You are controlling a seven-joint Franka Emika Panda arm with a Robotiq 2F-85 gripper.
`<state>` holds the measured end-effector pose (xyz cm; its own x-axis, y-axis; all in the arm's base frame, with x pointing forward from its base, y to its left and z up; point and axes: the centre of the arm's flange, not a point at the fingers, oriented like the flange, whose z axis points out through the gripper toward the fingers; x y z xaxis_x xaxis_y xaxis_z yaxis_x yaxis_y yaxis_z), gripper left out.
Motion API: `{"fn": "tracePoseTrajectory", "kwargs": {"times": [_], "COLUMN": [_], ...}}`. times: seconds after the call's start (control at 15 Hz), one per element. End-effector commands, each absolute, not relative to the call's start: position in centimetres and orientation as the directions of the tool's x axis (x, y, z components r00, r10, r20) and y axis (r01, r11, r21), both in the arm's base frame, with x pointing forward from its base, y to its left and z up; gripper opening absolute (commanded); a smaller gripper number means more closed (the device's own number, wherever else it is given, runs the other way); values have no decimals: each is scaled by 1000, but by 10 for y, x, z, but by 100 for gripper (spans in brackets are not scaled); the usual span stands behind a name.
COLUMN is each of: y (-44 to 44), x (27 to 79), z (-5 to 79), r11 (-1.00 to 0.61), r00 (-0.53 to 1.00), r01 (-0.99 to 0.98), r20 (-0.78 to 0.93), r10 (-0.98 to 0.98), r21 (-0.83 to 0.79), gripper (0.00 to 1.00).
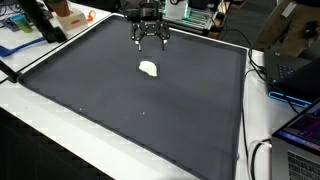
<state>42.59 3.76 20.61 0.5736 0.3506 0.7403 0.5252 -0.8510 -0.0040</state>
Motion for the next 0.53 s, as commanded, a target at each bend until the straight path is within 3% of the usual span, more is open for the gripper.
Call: {"fn": "tracePoseTrajectory", "kwargs": {"times": [0.0, 0.47], "y": [38, 43], "x": [419, 428], "z": [185, 192], "r11": [-860, -852], "r00": [532, 508], "r01": [510, 522], "r20": [774, 787], "r10": [342, 349], "r21": [29, 41], "gripper": [100, 100]}}
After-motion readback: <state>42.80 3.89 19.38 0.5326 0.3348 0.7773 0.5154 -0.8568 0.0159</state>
